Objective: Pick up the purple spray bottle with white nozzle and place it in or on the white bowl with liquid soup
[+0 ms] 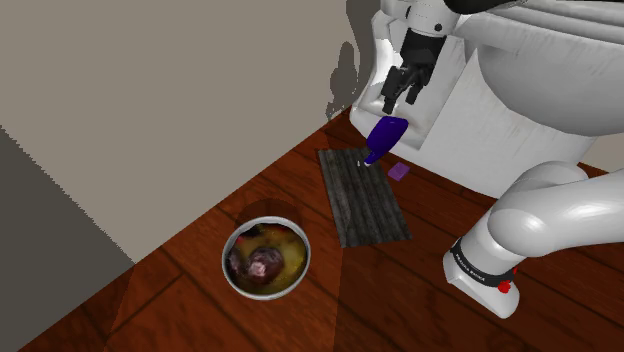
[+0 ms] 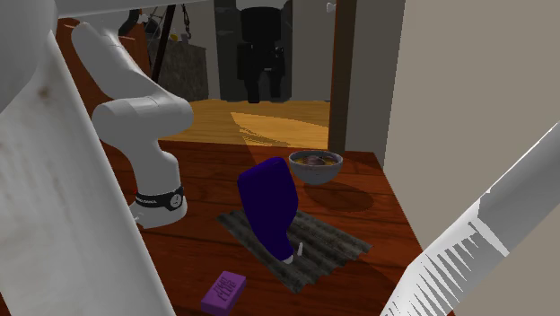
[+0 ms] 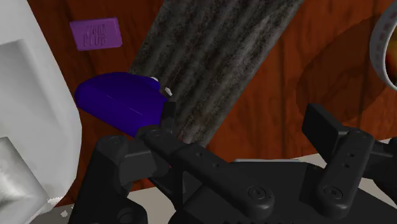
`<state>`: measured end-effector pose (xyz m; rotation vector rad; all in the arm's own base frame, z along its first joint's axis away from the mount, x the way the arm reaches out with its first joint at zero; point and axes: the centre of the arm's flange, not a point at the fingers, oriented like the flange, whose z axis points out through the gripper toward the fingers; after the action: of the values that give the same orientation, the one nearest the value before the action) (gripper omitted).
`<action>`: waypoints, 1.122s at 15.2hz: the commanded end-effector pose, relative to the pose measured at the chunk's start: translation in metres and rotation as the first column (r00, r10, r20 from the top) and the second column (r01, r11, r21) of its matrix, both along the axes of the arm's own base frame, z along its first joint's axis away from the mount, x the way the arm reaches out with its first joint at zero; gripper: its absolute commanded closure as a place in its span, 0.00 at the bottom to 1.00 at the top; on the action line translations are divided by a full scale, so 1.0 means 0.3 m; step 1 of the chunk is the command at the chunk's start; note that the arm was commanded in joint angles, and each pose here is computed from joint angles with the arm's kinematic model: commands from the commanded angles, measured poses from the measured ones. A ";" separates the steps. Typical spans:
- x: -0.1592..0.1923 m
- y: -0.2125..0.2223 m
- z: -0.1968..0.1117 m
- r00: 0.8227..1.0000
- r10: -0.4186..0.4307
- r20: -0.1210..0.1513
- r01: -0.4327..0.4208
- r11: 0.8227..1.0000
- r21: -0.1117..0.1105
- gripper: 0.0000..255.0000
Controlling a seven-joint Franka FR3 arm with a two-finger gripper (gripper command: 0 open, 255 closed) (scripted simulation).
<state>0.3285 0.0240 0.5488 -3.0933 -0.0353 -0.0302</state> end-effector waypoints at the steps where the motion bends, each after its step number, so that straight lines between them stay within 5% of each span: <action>1: 0.000 0.000 0.000 1.000 0.000 0.000 0.000 1.000 0.000 0.00; 3: 0.028 -0.057 -0.054 0.992 0.125 0.020 -0.124 0.992 -0.009 0.00; 6: 0.086 -0.136 -0.133 0.950 0.307 0.047 -0.306 0.952 -0.027 0.00; 8: 0.133 -0.182 -0.184 0.904 0.424 0.063 -0.422 0.906 -0.042 0.00; 11: 0.216 -0.240 -0.258 0.807 0.585 0.084 -0.581 0.811 -0.067 0.00; 17: 0.230 -0.239 -0.350 0.800 0.594 0.085 -0.591 0.804 -0.069 0.00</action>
<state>0.3977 -0.0483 0.4495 -2.9564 -1.0134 -0.1638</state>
